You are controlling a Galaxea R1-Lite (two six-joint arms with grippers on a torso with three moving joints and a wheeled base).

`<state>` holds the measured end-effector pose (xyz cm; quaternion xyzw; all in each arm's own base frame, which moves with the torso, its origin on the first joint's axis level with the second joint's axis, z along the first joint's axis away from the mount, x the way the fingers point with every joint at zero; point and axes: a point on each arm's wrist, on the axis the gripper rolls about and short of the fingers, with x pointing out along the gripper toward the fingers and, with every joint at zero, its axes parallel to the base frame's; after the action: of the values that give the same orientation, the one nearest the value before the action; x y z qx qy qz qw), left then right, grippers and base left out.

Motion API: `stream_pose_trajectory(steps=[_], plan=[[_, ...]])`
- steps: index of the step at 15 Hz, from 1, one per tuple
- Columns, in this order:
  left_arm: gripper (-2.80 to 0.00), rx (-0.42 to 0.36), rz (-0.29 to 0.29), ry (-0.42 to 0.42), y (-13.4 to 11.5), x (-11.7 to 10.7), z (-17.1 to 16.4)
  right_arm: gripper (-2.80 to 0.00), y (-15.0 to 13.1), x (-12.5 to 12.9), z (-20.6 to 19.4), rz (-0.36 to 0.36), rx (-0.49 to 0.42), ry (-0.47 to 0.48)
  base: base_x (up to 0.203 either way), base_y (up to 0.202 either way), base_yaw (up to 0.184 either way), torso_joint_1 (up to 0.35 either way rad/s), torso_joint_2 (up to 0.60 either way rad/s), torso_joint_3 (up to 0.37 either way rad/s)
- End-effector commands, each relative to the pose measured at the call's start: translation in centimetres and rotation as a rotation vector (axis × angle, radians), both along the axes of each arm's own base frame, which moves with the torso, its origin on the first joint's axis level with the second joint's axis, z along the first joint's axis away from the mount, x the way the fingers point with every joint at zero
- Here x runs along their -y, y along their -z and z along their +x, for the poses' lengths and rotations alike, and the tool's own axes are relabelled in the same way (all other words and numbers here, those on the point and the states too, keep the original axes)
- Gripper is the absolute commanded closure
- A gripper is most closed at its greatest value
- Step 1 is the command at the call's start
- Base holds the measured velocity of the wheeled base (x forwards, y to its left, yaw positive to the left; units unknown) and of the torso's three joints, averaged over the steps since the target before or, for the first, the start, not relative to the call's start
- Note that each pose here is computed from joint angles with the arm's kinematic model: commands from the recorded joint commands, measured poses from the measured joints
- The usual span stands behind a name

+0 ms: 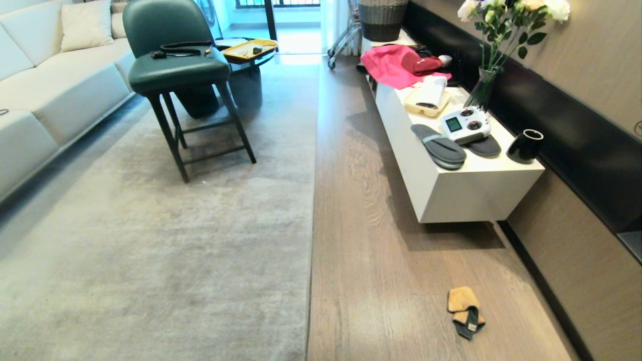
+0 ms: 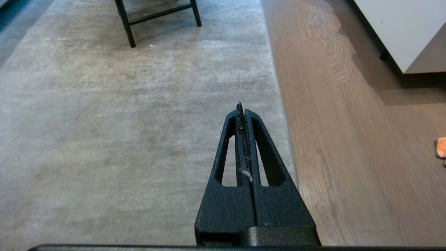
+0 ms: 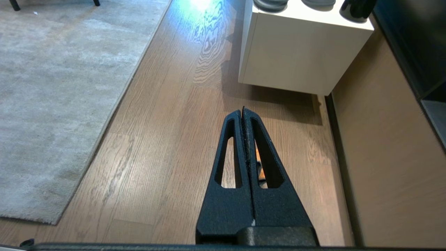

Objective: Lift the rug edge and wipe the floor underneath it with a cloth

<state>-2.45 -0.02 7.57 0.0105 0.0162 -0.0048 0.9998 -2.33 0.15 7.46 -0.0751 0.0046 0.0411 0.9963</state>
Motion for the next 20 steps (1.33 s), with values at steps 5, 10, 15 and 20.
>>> stream_pose_trajectory(steps=[5,10,15,20], plan=[[0.00,0.000,0.000,0.000,-0.02,0.00,-0.01,0.00,0.00,0.00,0.01,-0.005,-0.001,-0.002,0.000,0.000,0.000,-0.014,-0.35,-0.371],[0.00,0.000,0.000,0.000,-0.02,0.00,-0.01,0.00,0.00,0.00,0.01,-0.008,-0.001,-0.002,0.000,0.000,0.000,0.035,-0.44,-0.396],[0.00,0.000,0.000,0.000,-0.02,0.00,-0.01,0.00,0.00,0.00,0.01,-0.005,-0.001,-0.001,0.000,0.000,0.000,0.103,-0.48,-0.375],[0.00,0.000,0.000,0.000,-0.02,0.00,-0.01,0.00,0.00,0.00,0.01,-0.005,-0.001,0.000,0.000,0.000,0.000,0.146,-0.51,-0.364]])
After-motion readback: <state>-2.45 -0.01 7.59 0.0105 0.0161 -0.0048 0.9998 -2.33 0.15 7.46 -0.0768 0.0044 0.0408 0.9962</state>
